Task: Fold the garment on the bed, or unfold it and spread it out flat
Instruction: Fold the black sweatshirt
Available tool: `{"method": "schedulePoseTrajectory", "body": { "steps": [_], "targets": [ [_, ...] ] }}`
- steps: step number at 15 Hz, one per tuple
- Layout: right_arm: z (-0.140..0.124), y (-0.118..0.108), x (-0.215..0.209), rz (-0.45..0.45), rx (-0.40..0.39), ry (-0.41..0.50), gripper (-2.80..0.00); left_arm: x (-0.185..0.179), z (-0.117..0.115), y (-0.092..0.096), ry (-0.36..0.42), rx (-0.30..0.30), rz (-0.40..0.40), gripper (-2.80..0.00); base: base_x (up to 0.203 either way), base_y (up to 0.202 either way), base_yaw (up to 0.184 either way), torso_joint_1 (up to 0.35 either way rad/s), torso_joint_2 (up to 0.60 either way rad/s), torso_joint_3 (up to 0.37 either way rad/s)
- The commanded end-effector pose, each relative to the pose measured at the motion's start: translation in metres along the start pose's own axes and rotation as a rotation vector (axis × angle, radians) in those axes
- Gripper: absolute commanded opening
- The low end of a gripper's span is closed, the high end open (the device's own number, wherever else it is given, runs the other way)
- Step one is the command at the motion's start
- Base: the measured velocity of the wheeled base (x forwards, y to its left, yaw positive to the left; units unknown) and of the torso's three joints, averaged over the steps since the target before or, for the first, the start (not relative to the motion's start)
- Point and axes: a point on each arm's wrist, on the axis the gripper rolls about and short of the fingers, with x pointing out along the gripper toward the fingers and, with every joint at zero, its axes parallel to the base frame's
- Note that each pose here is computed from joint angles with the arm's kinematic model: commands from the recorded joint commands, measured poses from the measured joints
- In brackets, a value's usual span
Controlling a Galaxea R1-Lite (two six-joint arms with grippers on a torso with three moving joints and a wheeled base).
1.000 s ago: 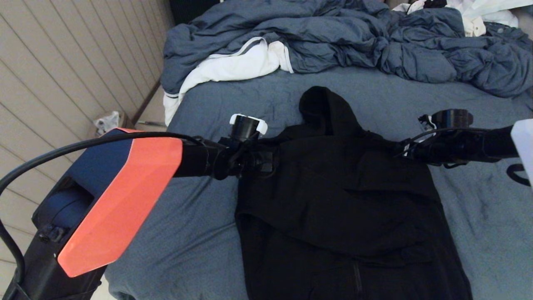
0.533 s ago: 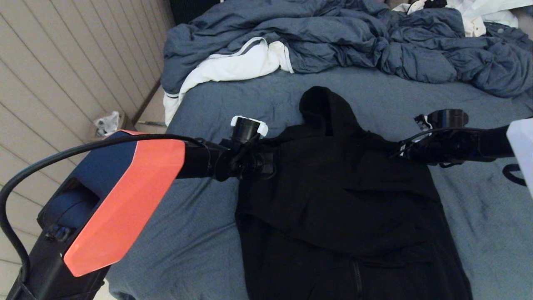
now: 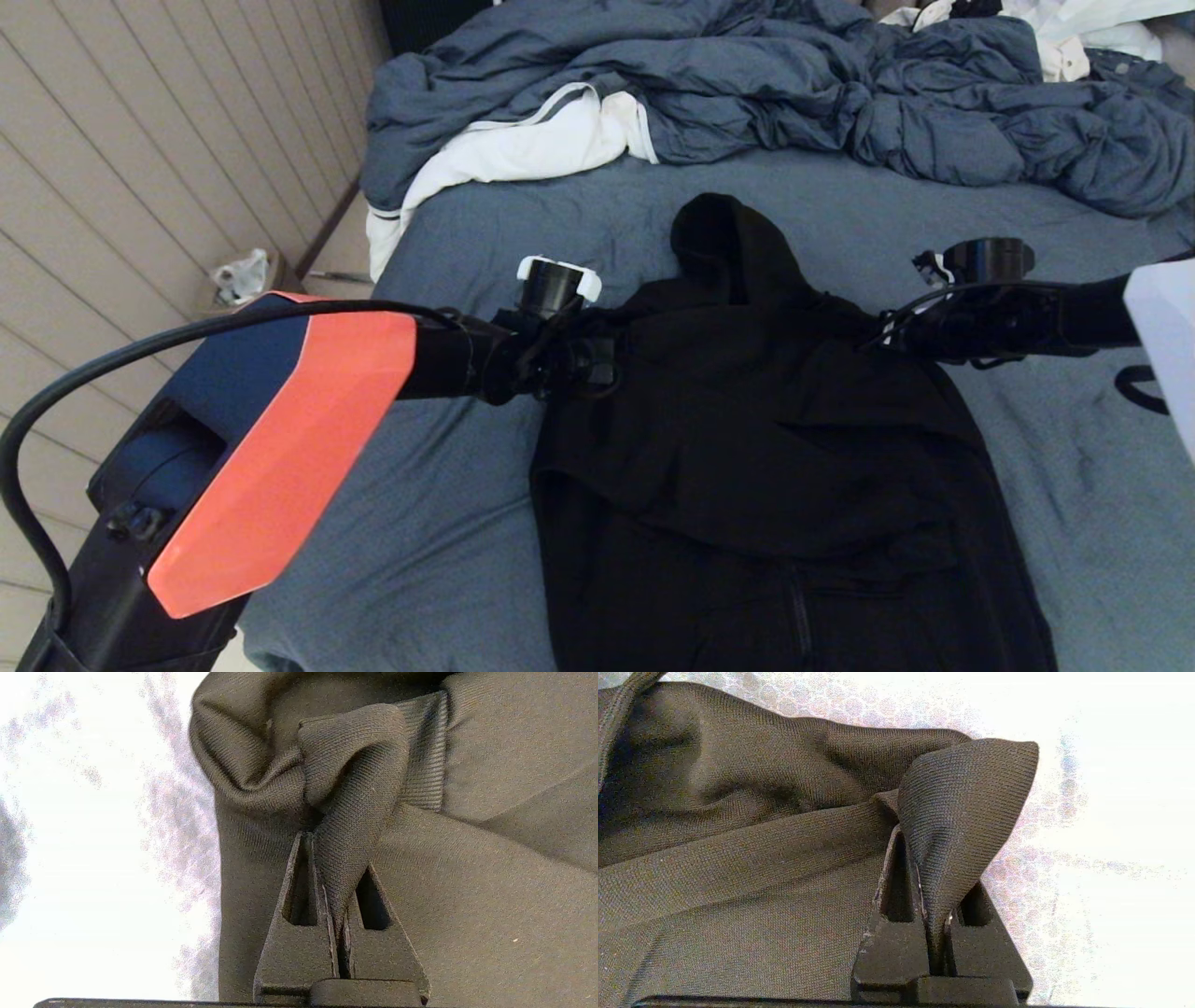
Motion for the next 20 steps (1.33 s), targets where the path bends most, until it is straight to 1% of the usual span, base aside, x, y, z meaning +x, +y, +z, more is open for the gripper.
{"method": "schedulePoseTrajectory", "body": {
  "steps": [1, 4, 6, 7, 9, 10, 16, 18, 20],
  "targets": [
    [0.003, 0.001, -0.001, 0.002, -0.002, -0.013, -2.80, 0.000, 0.003, -0.001, -0.017, -0.004, -0.004, -2.80, 0.000, 0.000, 0.000, 0.000, 0.00, 0.000],
    [0.010, 0.003, -0.002, 0.004, 0.003, -0.039, -2.80, 0.000, 0.008, 0.000, -0.060, -0.011, -0.004, -2.80, 0.000, 0.000, 0.000, 0.000, 0.00, 0.000],
    [0.018, 0.011, -0.006, 0.005, 0.011, -0.070, -2.80, -0.002, 0.017, 0.007, -0.108, -0.023, 0.002, -2.80, 0.000, 0.000, 0.000, 0.000, 0.00, 0.000],
    [0.022, 0.014, -0.007, -0.015, 0.009, -0.089, -2.80, -0.004, 0.021, 0.008, -0.125, -0.027, 0.007, -2.80, 0.000, 0.000, 0.000, 0.000, 0.00, 0.000],
    [0.030, 0.021, -0.012, -0.026, 0.003, -0.124, -2.80, -0.008, 0.028, 0.008, -0.170, -0.030, 0.029, -2.80, 0.000, 0.000, 0.000, 0.000, 0.00, 0.000],
    [0.034, 0.024, -0.016, -0.021, 0.002, -0.140, -2.80, -0.012, 0.033, 0.008, -0.188, -0.026, 0.027, -2.80, 0.000, 0.000, 0.000, 0.000, 0.00, 0.000],
    [0.055, 0.039, -0.030, -0.010, -0.015, -0.253, -2.80, -0.024, 0.051, 0.021, -0.234, -0.037, 0.038, -2.80, 0.000, 0.000, 0.000, 0.000, 0.00, 0.000],
    [0.058, 0.041, -0.034, -0.005, -0.017, -0.270, -2.80, -0.028, 0.056, 0.025, -0.246, -0.042, 0.044, -2.80, 0.000, 0.000, 0.000, 0.000, 0.00, 0.000],
    [0.063, 0.042, -0.040, -0.001, -0.019, -0.285, -2.80, -0.033, 0.063, 0.033, -0.260, -0.047, 0.057, -2.80, 0.000, 0.000, 0.000, 0.000, 0.00, 0.000]
  ]
}}
